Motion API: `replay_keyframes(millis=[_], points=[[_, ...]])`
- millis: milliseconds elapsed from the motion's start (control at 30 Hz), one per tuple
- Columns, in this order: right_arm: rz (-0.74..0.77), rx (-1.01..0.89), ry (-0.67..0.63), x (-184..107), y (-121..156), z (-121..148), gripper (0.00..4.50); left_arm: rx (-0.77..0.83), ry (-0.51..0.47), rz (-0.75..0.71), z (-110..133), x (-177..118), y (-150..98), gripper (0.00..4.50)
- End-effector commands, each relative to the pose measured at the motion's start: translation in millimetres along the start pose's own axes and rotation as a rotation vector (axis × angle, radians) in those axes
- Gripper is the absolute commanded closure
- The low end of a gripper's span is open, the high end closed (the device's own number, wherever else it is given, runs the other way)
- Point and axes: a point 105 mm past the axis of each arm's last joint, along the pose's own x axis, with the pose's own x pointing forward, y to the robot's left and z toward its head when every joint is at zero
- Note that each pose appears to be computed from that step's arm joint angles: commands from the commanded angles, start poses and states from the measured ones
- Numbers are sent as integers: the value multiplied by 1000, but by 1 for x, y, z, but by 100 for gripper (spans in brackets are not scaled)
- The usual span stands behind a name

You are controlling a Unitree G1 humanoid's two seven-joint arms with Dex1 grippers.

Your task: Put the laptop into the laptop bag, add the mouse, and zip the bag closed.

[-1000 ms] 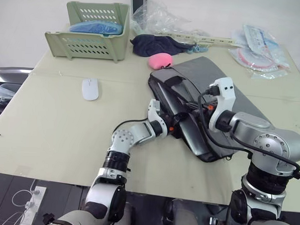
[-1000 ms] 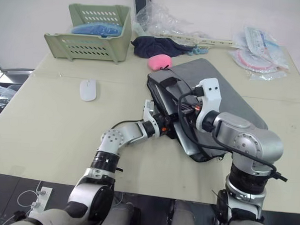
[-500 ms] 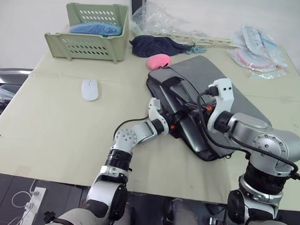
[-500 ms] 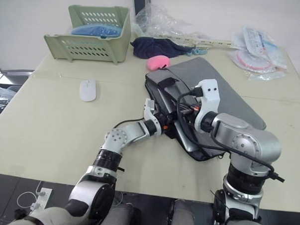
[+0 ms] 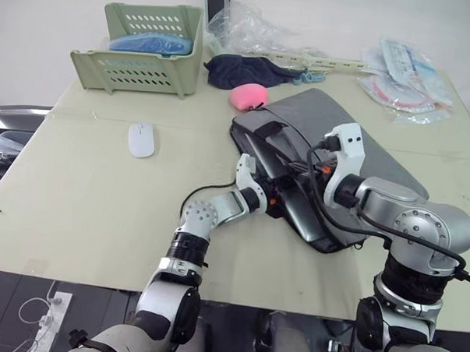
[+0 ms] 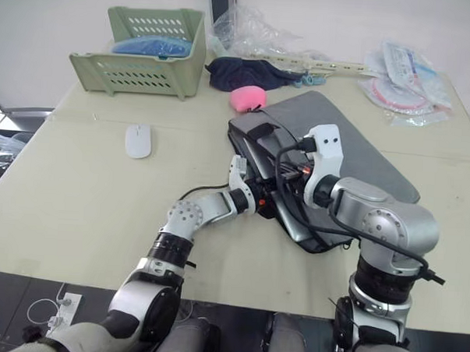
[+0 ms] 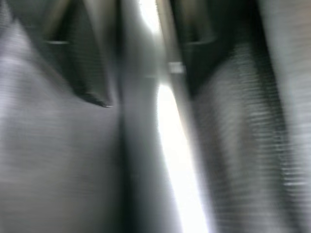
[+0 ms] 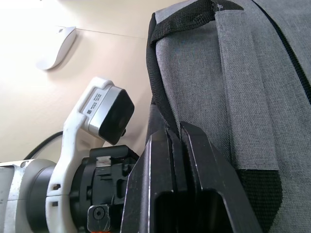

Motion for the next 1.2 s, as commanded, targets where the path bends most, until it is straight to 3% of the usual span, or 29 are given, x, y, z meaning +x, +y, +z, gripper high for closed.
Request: replay_keyframes(millis=[33, 633, 967, 1200], points=[[65, -41, -34, -1, 13, 9, 450, -13, 110, -73, -34, 13, -21, 10], [62, -59, -39, 1, 4, 13, 450, 47, 73, -12, -15, -46, -3, 4], [66, -61, -38, 1, 6, 13, 450, 17, 36, 0, -13, -41, 3, 449], [82, -63, -38, -1, 10, 13, 450, 14, 46, -64, -17, -36, -9, 449]])
